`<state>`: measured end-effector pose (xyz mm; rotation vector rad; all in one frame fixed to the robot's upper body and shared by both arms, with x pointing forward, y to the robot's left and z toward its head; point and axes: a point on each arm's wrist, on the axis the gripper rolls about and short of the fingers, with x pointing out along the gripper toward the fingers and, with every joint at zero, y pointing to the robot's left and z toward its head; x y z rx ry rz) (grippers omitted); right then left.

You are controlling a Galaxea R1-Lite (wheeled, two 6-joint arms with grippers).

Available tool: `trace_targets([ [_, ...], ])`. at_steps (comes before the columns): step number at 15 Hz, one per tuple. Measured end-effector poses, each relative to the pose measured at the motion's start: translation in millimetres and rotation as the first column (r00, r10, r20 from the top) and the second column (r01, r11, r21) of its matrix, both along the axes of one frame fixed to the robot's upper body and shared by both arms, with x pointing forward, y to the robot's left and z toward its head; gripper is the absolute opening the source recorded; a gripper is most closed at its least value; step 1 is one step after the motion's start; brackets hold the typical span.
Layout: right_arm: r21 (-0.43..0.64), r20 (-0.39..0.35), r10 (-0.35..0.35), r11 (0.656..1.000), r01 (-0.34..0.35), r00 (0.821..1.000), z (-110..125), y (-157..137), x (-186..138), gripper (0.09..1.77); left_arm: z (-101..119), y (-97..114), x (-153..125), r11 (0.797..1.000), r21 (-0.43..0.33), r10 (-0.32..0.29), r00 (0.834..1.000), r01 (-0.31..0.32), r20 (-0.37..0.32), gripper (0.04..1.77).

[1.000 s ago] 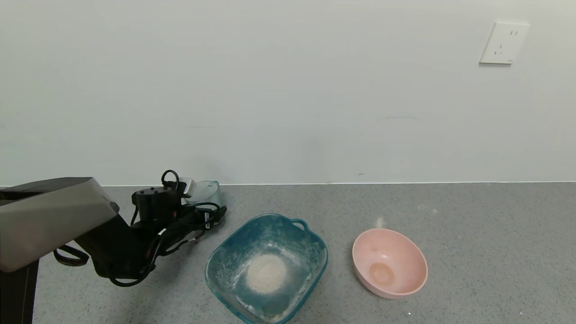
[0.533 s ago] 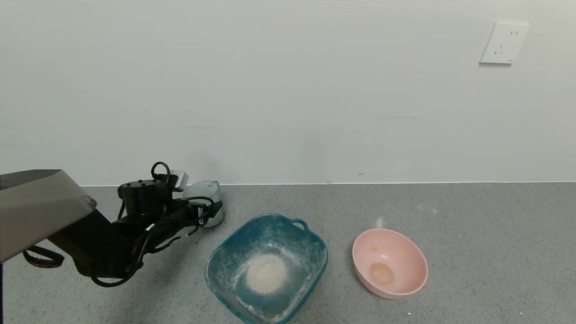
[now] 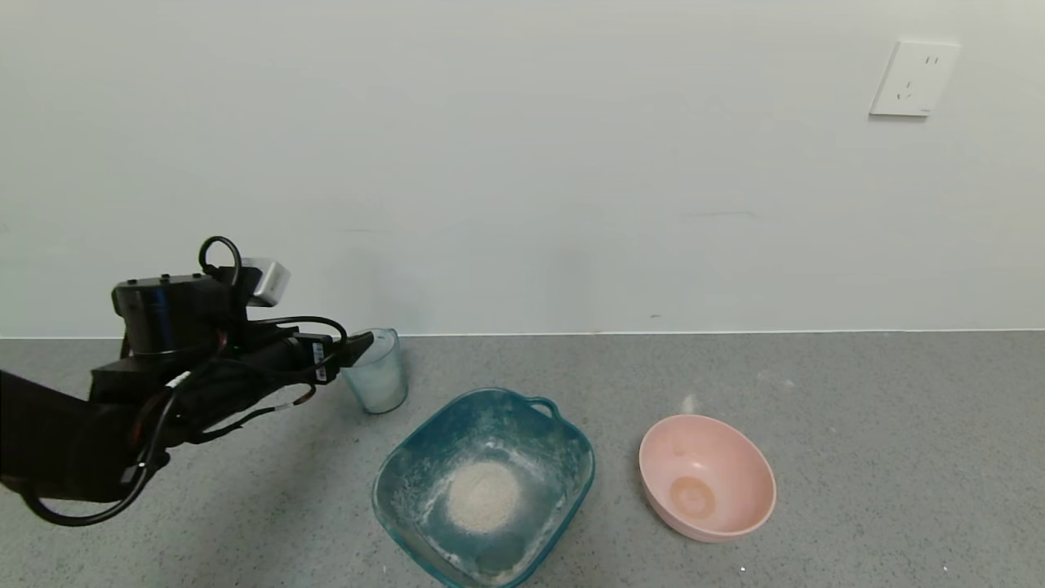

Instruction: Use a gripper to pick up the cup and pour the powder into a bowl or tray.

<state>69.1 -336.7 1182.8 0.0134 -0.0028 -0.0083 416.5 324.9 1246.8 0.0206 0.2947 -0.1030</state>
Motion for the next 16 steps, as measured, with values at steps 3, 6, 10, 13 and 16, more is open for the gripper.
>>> trace_targets([
  [3,0.000,-0.001,0.000,1.000,0.000,1.000,-0.1,0.0,0.0,1.71,43.6,1.9,-34.7,1.000,0.000,0.006,0.999,-0.006,0.050,1.70],
  [6,0.000,0.000,0.000,1.000,0.000,1.000,0.0,0.0,0.0,1.71,80.6,5.7,-77.5,1.000,-0.001,0.019,0.995,-0.019,0.099,1.71],
  [10,0.000,0.000,0.000,1.000,0.000,1.000,0.0,0.0,0.0,1.71,115.9,17.5,-145.3,0.997,0.000,0.078,0.980,-0.079,0.181,1.71],
  [13,0.000,0.000,0.000,1.000,0.000,1.000,0.0,0.0,0.0,1.71,130.1,18.6,-195.2,0.994,0.014,0.102,0.968,-0.108,0.231,1.71],
  [16,0.003,-0.001,-0.001,1.000,0.001,1.000,-0.1,0.0,0.0,1.71,135.4,14.5,-244.2,0.994,0.022,0.097,0.956,-0.107,0.276,1.71],
])
